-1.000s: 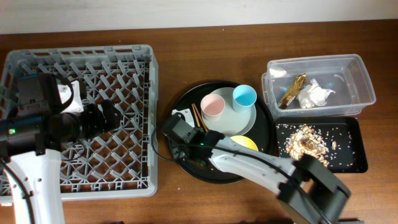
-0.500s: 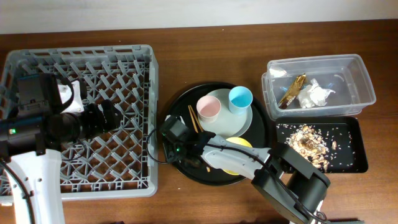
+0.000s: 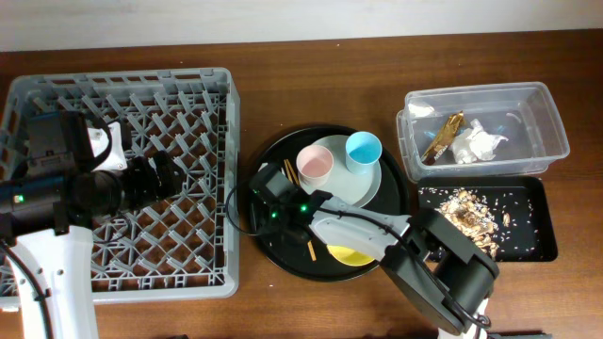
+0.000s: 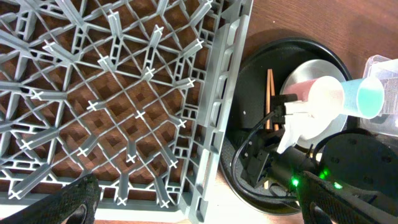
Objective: Sort waste into correct bins and load items into the dishwasher rack
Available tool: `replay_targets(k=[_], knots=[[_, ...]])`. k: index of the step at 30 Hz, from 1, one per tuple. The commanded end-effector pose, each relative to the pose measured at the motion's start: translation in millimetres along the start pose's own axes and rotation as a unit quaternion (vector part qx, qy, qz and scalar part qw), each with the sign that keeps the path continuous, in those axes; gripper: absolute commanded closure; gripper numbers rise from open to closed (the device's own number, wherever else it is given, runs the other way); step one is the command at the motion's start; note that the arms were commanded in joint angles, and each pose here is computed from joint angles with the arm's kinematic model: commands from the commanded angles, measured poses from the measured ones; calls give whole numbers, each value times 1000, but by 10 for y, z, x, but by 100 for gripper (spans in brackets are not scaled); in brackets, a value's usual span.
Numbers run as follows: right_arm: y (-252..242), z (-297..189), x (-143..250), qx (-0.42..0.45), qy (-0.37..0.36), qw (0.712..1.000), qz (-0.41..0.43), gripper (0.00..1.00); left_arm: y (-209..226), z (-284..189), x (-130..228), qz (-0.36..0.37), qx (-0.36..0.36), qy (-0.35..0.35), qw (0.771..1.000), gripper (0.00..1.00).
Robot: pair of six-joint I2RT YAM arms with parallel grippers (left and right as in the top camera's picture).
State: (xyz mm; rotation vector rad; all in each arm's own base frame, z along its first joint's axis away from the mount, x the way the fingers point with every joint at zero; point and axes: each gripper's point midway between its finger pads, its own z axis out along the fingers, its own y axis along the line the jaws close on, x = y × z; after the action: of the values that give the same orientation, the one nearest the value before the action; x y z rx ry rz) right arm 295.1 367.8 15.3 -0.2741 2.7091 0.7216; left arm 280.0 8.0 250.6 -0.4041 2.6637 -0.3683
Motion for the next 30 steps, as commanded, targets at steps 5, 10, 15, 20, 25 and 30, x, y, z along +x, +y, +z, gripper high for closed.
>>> replay_targets(k=[5,10,15,20,25,30], knots=[[67,61,155,-6,20,1000,12,96,-15,-46,-22,-2,1,-9,1000,1],[150,71,229,-11,25,1000,2,96,-15,-46,-22,-2,2,-9,1000,1],[250,72,240,-30,26,999,-3,96,-15,-46,-22,-2,2,-9,1000,1],[411,-476,-283,-92,-26,995,-30,79,-15,-46,-21,-2,2,-9,1000,1],[-1384,-2884,-1353,107,-128,982,85,95,-15,-46,-21,-2,1,-9,1000,1],[-3071,-3260,-1662,197,-170,945,199,96,-15,-46,-22,-2,2,-9,1000,1]])
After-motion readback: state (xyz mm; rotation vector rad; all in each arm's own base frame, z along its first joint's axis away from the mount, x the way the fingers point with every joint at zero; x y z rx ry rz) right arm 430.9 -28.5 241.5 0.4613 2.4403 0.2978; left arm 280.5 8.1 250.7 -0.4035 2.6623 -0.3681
